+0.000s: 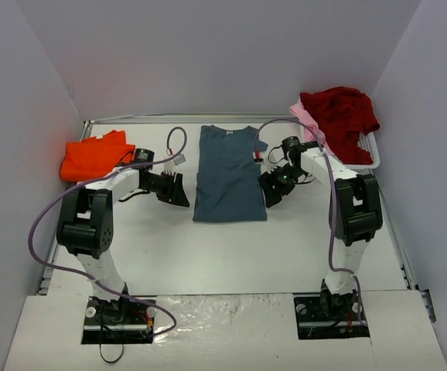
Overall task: Fold and stack the t-shirts
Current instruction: Fold the folded rectangular tshirt in 1/3 of the way
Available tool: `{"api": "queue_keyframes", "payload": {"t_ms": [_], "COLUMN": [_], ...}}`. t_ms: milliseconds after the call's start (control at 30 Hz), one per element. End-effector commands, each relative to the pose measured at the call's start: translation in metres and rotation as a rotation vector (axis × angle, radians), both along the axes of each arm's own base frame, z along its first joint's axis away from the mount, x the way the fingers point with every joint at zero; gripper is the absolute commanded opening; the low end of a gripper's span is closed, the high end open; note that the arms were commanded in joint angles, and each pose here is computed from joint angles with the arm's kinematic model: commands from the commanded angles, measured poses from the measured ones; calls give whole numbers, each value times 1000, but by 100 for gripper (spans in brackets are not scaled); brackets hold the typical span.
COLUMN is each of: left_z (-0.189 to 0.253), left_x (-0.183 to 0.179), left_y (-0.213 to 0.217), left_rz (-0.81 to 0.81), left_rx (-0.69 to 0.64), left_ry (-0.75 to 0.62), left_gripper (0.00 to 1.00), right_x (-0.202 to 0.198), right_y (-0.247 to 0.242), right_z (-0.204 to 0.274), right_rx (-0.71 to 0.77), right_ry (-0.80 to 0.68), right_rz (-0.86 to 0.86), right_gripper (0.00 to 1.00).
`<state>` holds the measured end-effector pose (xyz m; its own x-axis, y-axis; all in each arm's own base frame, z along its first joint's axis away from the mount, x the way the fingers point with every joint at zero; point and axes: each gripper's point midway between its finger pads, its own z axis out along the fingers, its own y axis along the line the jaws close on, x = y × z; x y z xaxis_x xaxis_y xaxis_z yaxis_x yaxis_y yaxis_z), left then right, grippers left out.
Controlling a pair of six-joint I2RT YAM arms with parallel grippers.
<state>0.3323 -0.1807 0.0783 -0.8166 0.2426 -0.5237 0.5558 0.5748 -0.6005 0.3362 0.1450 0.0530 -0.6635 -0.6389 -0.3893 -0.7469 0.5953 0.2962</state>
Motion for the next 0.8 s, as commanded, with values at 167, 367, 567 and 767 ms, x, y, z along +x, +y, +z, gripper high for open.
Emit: {"api": "queue_keyframes", "payload": {"t_ms": [167, 367, 567, 767], "left_z": [-3, -7, -12, -18], "left_x": [-12, -21, -21, -20], "left_y": [-19, -29, -28, -30], "left_rz": [-83, -130, -130, -130], "left_rx": [-41, -22, -15, -19], "left_ry": [54, 40, 55, 77], "left_gripper": [31, 31, 37, 36], "right_x": [-20, -29, -36, -45], "right_y": [0, 4, 10, 11], "right_z": [-20, -31, -31, -38], "right_rx": [35, 70, 112, 133], "right_ry": [113, 160, 201, 250], "right_rz": [19, 51, 84, 111], "right_gripper": [51, 50, 49, 50]}}
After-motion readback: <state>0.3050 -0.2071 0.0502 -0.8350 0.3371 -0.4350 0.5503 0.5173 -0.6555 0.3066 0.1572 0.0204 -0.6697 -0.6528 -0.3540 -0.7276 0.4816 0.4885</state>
